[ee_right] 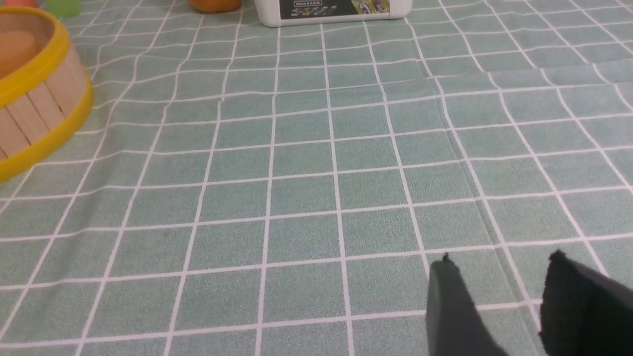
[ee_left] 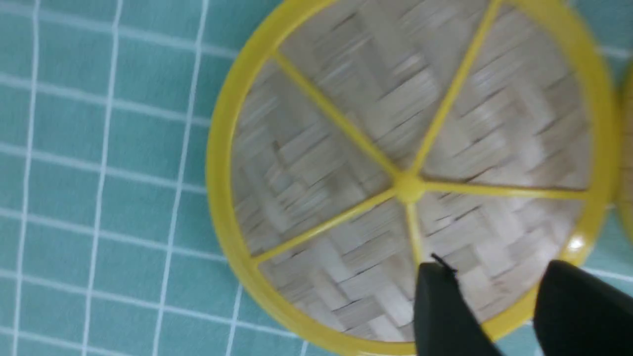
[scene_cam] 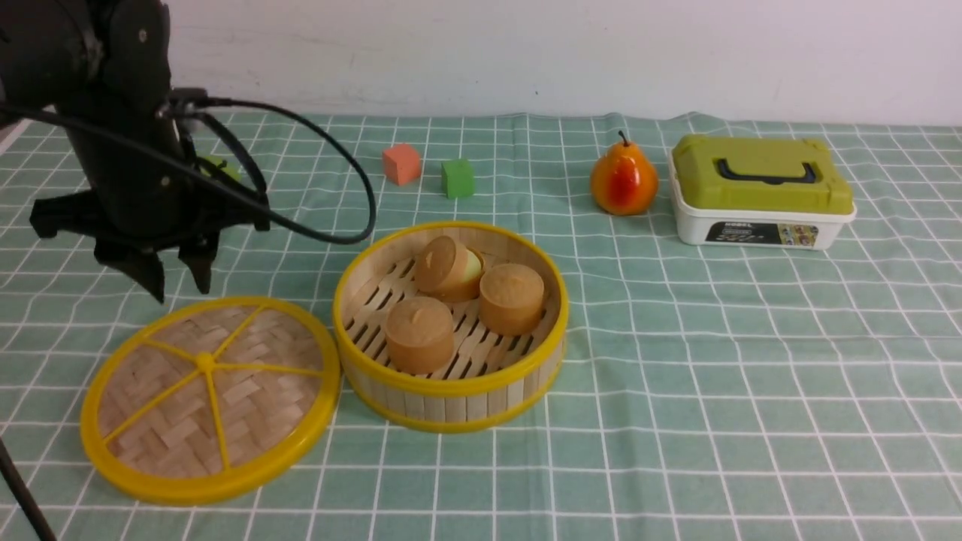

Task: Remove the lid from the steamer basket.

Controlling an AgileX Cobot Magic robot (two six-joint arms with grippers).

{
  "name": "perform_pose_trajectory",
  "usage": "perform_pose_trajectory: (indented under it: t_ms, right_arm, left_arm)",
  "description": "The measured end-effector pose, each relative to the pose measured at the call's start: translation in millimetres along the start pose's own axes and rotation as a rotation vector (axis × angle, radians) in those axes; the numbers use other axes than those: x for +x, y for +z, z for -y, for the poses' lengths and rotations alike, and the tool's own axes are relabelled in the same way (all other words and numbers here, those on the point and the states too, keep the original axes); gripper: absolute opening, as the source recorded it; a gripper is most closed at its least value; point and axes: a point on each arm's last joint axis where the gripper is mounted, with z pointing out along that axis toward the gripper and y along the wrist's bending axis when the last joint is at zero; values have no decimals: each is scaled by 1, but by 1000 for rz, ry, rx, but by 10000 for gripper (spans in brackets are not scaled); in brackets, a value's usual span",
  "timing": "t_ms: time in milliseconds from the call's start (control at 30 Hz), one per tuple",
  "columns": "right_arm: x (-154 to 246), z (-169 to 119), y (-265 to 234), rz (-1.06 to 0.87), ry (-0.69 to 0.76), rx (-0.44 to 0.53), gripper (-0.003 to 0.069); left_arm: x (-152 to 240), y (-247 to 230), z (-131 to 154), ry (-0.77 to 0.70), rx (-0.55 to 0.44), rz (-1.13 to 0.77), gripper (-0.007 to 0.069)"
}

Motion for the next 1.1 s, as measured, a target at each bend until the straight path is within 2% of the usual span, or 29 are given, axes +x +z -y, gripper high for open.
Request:
perform_pose_trajectory:
  t_ms: [33, 67, 133, 200, 433, 533, 567, 600, 633, 833, 967, 1100]
  right_arm:
    - [0, 0, 0, 0, 0, 0, 242]
    - [0, 0, 0, 0, 0, 0, 242]
    - [0, 0, 0, 0, 0, 0, 242]
    - [0, 0, 0, 0, 0, 0, 242]
    - [0, 0, 0, 0, 0, 0, 242]
    - [0, 0, 0, 0, 0, 0, 242]
    - [0, 0, 0, 0, 0, 0, 242]
    - [0, 0, 0, 0, 0, 0, 242]
    - [0, 0, 0, 0, 0, 0, 242]
    - [0, 0, 0, 0, 0, 0, 242]
    - [0, 0, 0, 0, 0, 0, 242]
    - [0, 0, 0, 0, 0, 0, 242]
  left_arm:
    - [0, -2, 0, 2, 5, 3, 203]
    - [3, -17, 0, 15, 48, 24, 120]
    - [11, -41, -2, 34, 104, 52, 29]
    - [21, -59, -5, 57, 140, 79, -13]
    - [82, -117, -30, 80, 219, 168, -13]
    - [134, -136, -50, 81, 248, 224, -13]
    - [141, -133, -52, 80, 252, 223, -13]
    - [170, -132, -60, 65, 303, 303, -13]
    - [172, -132, -60, 61, 315, 323, -13]
    - [259, -103, -82, -33, 517, 652, -13]
    - [298, -83, -94, -68, 587, 853, -13]
    - [321, -68, -102, -76, 620, 972, -13]
